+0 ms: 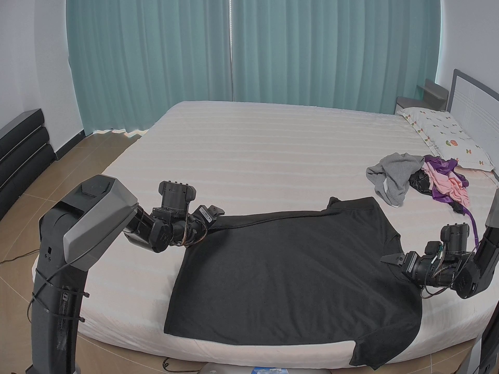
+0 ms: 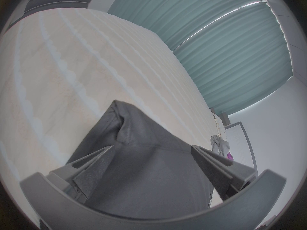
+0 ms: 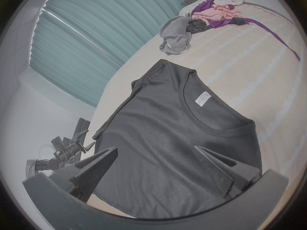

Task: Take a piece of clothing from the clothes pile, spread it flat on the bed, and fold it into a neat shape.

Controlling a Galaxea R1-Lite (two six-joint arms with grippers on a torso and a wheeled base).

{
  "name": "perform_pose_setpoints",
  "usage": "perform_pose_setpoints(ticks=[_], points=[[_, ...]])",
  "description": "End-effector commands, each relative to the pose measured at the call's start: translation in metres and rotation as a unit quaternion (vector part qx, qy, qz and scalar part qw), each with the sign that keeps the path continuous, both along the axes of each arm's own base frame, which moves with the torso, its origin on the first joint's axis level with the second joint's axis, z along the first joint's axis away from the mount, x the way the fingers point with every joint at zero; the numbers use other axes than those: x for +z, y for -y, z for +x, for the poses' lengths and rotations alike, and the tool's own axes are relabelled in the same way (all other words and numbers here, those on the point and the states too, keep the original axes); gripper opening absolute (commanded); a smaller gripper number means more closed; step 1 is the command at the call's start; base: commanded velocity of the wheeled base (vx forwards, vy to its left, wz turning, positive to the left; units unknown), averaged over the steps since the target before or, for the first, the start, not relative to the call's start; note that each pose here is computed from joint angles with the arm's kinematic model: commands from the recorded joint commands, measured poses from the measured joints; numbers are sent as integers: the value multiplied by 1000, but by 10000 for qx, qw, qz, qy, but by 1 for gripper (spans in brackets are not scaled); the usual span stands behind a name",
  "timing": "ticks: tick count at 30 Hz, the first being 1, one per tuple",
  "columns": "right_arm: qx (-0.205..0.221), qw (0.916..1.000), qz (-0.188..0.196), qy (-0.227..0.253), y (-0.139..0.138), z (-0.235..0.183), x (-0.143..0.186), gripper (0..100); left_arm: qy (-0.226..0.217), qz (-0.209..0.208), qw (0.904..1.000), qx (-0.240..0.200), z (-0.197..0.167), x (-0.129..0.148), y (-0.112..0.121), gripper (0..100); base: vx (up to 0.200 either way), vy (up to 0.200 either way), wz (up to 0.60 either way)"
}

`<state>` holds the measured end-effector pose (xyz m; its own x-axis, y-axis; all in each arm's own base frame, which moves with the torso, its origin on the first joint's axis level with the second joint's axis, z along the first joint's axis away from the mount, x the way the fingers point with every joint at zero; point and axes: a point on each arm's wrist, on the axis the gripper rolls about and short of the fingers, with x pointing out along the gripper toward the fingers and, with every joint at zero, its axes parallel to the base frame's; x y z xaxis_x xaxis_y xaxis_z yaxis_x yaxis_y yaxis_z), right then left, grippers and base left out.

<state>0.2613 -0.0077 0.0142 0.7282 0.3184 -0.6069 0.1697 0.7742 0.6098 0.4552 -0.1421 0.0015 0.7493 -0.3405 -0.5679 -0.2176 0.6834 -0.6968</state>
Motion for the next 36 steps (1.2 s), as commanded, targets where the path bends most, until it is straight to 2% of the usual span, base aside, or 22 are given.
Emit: perform_pose_setpoints(ticks=[1, 4, 7, 9, 10, 11, 13, 15, 16, 22, 24, 29, 30, 31, 33, 36], points=[[-10, 10000, -61, -20, -2, -5, 1, 100, -42, 138, 9999, 90, 22, -18, 12, 100, 0, 0, 0], [18, 10000, -80, 56, -4, -7, 3, 100, 8, 222, 9995, 224, 29, -23, 15, 100, 0, 0, 0], [41, 9998, -84, 148, -6, -8, 3, 100, 212, 127, 9988, 411, 44, -15, 15, 100, 0, 0, 0], [33, 9998, -86, 202, -5, -8, 2, 100, 419, -359, 9958, 737, 55, 5, 12, 100, 0, 0, 0], [25, 9998, -86, 202, -5, -8, 2, 100, 467, -471, 9945, 812, 57, 9, 11, 100, 0, 0, 0], [25, 9998, -86, 194, -5, -9, 2, 100, 655, -713, 9891, 1109, 62, 21, 8, 100, 0, 0, 0], [34, 9998, -90, 194, -6, -11, 2, 100, 993, -861, 9800, 1495, 68, 35, 4, 100, 0, 0, 0], [48, 9998, -85, 179, -6, -13, 2, 100, 1125, -873, 9771, 1583, 70, 38, 0, 100, 0, 0, 0], [78, 9997, -86, 217, -8, -14, 4, 100, 1284, -890, 9733, 1679, 76, 45, -11, 100, 0, 0, 0], [107, 9995, -98, 297, -9, -14, 2, 100, 1276, -828, 9692, 1937, 83, 41, -37, 100, 0, 0, 0], [103, 9995, -93, 294, -9, -14, 2, 100, 1277, -827, 9690, 1944, 83, 41, -38, 100, 0, 0, 0], [108, 9997, -95, 205, -9, -15, -2, 100, 860, -318, 9831, 1586, 70, 36, -46, 100, 0, 0, 0], [108, 9997, -95, 205, -9, -15, -2, 100, 860, -318, 9831, 1586, 70, 36, -46, 100, 0, 0, 0], [116, 9997, -95, 197, -10, -15, -3, 100, 692, -299, 9883, 1324, 59, 39, -44, 100, 0, 0, 0], [121, 9997, -90, 213, -10, -15, -2, 100, 497, -320, 9928, 1042, 49, 40, -41, 100, 0, 0, 0], [122, 9997, -90, 197, -10, -15, -3, 100, 324, -33, 9970, 698, 38, 28, -30, 100, 0, 0, 0]])
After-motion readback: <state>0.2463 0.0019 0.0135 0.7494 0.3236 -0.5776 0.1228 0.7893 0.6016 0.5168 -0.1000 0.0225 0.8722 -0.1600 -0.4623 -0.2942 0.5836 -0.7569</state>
